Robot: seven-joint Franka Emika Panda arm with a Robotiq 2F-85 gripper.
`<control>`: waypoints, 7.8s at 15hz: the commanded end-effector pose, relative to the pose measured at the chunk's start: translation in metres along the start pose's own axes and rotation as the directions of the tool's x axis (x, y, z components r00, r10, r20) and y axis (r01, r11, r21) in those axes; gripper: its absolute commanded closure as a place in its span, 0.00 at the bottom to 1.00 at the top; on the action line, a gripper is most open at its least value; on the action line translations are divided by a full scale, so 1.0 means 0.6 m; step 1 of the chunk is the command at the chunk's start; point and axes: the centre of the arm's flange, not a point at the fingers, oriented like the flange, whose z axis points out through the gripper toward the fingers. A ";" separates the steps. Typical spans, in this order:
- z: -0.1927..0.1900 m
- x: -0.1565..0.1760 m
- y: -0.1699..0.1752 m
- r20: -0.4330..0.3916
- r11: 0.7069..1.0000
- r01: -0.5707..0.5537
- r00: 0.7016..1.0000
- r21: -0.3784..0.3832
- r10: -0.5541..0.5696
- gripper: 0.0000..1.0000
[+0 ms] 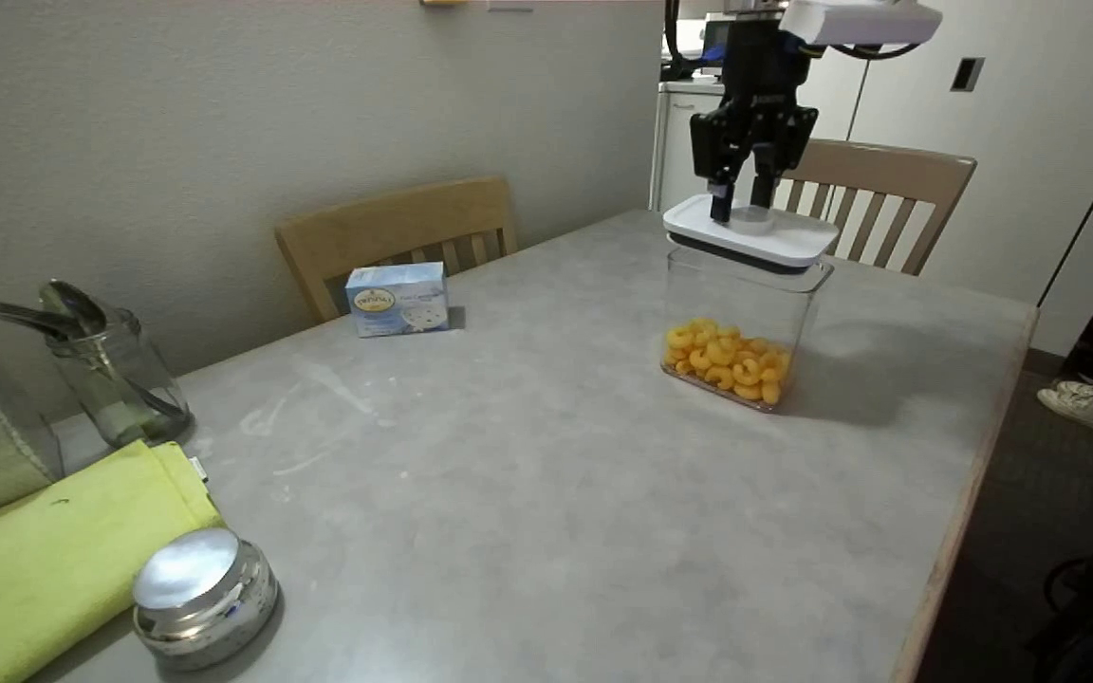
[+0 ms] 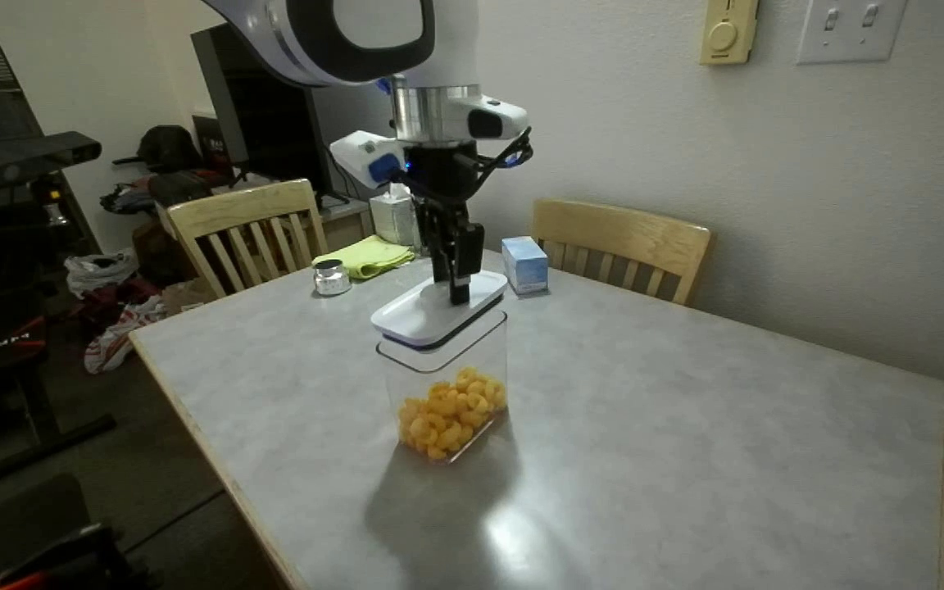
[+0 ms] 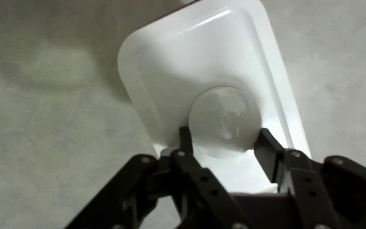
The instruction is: Put the lid on the container and then press the button atop the lid
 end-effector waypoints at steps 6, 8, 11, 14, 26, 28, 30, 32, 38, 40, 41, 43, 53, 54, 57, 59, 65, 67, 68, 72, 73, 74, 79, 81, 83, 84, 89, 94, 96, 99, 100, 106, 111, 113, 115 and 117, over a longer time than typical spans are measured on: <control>0.040 0.008 0.034 0.001 0.998 0.051 0.999 0.020 -0.051 0.73; 0.039 0.010 0.036 0.001 0.998 0.056 0.998 0.028 -0.056 0.73; 0.039 0.010 0.036 0.007 0.998 0.050 0.999 0.048 -0.051 0.73; 0.038 0.007 0.029 0.020 0.996 0.031 0.999 0.087 -0.033 0.73; 0.056 0.001 0.029 0.049 0.991 -0.024 0.999 0.129 0.018 0.73; 0.058 0.000 0.030 0.051 0.991 -0.022 0.999 0.130 0.016 0.73; 0.060 -0.001 0.030 0.053 0.992 -0.018 0.999 0.128 0.011 0.73; 0.060 -0.003 0.029 0.053 0.992 -0.013 0.999 0.126 0.006 0.73; 0.053 -0.007 0.026 0.047 0.992 -0.004 0.999 0.126 -0.002 0.10; 0.050 -0.007 0.024 0.044 0.992 -0.001 0.999 0.128 -0.004 0.04; 0.048 -0.008 0.024 0.041 0.992 0.000 0.999 0.129 -0.005 0.03; 0.043 -0.009 0.022 0.036 0.991 0.004 0.999 0.131 -0.009 0.29; 0.025 -0.011 0.018 0.016 0.991 0.014 1.000 0.130 -0.016 0.95; 0.021 -0.011 0.018 0.012 0.991 0.015 1.000 0.131 -0.017 0.99; 0.015 -0.012 0.018 0.006 0.991 0.013 1.000 0.134 -0.014 1.00; 0.015 -0.012 0.018 0.010 0.990 0.010 1.000 0.138 -0.012 1.00; 0.029 -0.018 0.006 0.037 0.987 0.020 0.999 0.158 -0.026 1.00; 0.034 -0.022 -0.002 0.045 0.985 0.028 0.998 0.168 -0.036 1.00; 0.036 -0.024 -0.006 0.049 0.984 0.032 0.998 0.173 -0.041 1.00; 0.043 -0.028 -0.007 0.052 0.985 0.047 0.997 0.163 -0.057 1.00; 0.041 -0.028 -0.005 0.049 0.986 0.048 0.997 0.162 -0.057 1.00; 0.039 -0.029 -0.004 0.046 0.986 0.048 0.997 0.160 -0.056 1.00; 0.033 -0.032 -0.003 0.038 0.986 0.052 0.998 0.157 -0.059 1.00; 0.031 -0.033 -0.002 0.037 0.987 0.053 0.998 0.154 -0.060 1.00; 0.032 -0.034 -0.001 0.036 0.988 0.053 0.998 0.148 -0.059 1.00; 0.033 -0.034 0.000 0.037 0.988 0.053 0.998 0.143 -0.059 1.00; 0.056 -0.034 0.010 0.058 0.992 0.049 0.997 0.116 -0.056 1.00; 0.084 -0.030 0.016 0.064 0.993 0.046 0.997 0.107 -0.053 1.00; 0.095 -0.029 0.016 0.062 0.992 0.046 0.997 0.117 -0.054 1.00; 0.115 -0.029 0.013 0.066 0.990 0.043 0.996 0.133 -0.053 1.00; 0.121 -0.030 0.013 0.069 0.990 0.042 0.996 0.133 -0.052 1.00; 0.140 -0.029 0.015 0.076 0.990 0.041 0.996 0.134 -0.051 1.00; 0.125 -0.032 0.014 0.076 0.992 0.049 0.995 0.120 -0.058 1.00; 0.111 -0.034 0.012 0.070 0.992 0.057 0.995 0.116 -0.065 1.00; 0.096 -0.038 0.008 0.058 0.991 0.068 0.995 0.115 -0.075 1.00; 0.083 -0.040 0.005 0.045 0.990 0.082 0.995 0.115 -0.087 1.00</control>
